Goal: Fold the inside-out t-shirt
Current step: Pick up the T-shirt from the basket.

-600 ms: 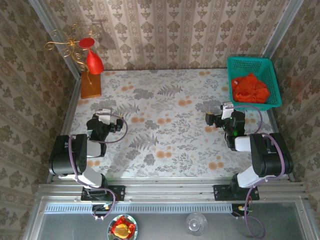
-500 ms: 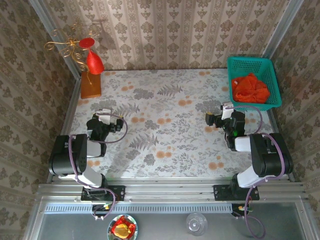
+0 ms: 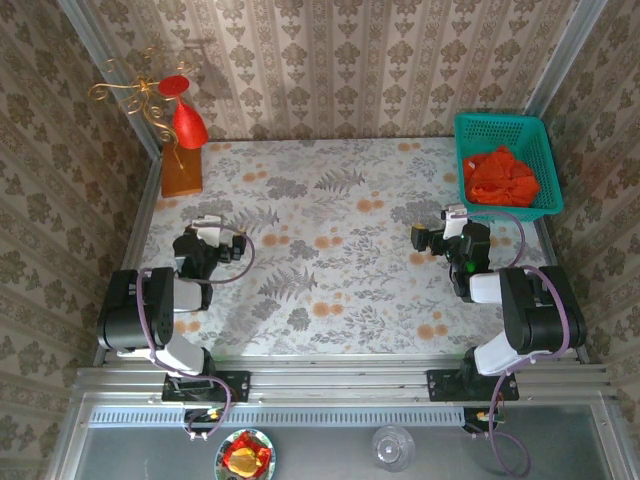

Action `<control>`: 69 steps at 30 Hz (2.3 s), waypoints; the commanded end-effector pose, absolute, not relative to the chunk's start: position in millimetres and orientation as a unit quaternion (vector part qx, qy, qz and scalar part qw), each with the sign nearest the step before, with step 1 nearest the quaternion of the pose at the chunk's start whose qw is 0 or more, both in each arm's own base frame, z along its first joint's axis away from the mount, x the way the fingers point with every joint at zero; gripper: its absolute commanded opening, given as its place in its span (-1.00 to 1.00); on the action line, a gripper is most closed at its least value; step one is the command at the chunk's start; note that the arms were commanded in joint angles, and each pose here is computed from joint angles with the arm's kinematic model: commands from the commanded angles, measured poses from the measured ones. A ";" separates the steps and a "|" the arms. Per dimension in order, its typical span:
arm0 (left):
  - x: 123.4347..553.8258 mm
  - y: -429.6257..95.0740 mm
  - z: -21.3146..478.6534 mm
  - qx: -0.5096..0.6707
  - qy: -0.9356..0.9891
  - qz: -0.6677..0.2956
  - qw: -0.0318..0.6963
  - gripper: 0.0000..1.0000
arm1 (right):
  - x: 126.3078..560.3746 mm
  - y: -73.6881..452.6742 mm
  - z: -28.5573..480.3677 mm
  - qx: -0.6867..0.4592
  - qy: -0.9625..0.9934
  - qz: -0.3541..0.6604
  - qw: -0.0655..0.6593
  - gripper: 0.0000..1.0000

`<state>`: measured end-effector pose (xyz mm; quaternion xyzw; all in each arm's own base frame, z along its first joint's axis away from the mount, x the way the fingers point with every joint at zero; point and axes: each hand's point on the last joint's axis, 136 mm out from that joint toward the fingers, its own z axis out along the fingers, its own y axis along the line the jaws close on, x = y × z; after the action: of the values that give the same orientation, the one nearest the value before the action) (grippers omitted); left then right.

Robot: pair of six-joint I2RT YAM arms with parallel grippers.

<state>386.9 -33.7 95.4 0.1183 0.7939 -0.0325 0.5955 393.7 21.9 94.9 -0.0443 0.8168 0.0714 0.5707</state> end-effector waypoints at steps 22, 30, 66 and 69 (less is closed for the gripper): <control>389.1 -17.4 115.7 0.083 0.792 -0.023 0.604 1.00 | 392.0 23.2 130.8 -0.050 0.814 0.048 0.577 1.00; 376.3 -25.2 164.9 0.084 0.792 0.014 0.604 1.00 | 391.1 -1.3 186.4 0.023 0.820 0.011 0.572 1.00; 283.4 -42.6 189.2 0.058 0.918 -0.092 0.381 0.96 | 462.1 -112.9 157.0 0.297 0.889 -0.001 0.348 -0.94; 281.1 -40.7 187.5 0.063 0.919 -0.082 0.381 0.96 | 459.3 -110.8 180.9 0.293 0.883 0.005 0.368 -1.00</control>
<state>286.8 -40.5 187.9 0.0436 0.9192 -0.0929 0.3802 457.1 -115.1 141.3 0.2978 0.8946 -0.0116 0.3329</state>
